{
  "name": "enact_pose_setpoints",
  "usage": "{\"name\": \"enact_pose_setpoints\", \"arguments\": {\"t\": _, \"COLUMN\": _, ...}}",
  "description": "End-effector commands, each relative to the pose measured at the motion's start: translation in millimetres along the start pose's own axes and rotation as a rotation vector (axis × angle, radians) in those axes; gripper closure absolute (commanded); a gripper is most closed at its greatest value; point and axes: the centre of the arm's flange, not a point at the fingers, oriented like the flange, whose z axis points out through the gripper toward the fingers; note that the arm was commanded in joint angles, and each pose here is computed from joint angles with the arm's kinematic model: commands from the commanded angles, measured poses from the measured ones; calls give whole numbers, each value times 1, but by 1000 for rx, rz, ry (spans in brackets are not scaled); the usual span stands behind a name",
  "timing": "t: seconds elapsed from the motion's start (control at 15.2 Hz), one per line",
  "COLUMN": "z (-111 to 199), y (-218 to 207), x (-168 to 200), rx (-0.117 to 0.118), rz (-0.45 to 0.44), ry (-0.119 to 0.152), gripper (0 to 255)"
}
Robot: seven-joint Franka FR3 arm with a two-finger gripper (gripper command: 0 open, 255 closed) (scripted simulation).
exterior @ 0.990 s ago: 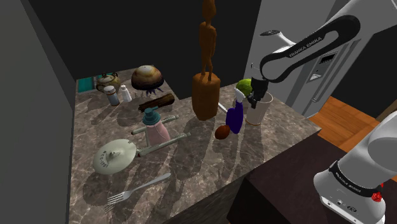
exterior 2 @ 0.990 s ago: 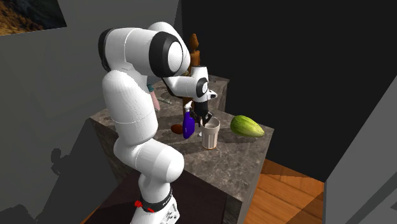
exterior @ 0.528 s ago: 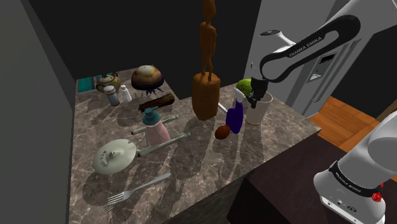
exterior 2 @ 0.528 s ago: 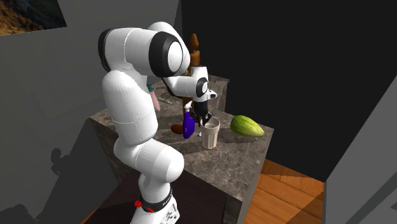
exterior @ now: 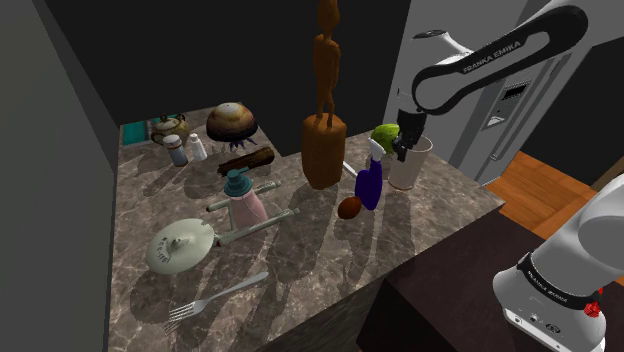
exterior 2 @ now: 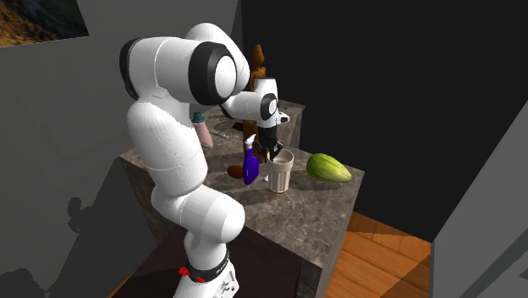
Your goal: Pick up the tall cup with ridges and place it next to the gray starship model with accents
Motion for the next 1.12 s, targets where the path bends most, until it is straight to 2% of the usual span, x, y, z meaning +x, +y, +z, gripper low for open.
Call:
{"name": "enact_pose_setpoints", "arguments": {"t": 0.0, "z": -11, "y": 0, "x": -2, "rx": 0, "rz": 0, "ry": 0, "gripper": 255}}
{"name": "enact_pose_setpoints", "arguments": {"t": 1.06, "z": -95, "y": 7, "x": -7, "rx": 0, "rz": 0, "ry": 0, "gripper": 255}}
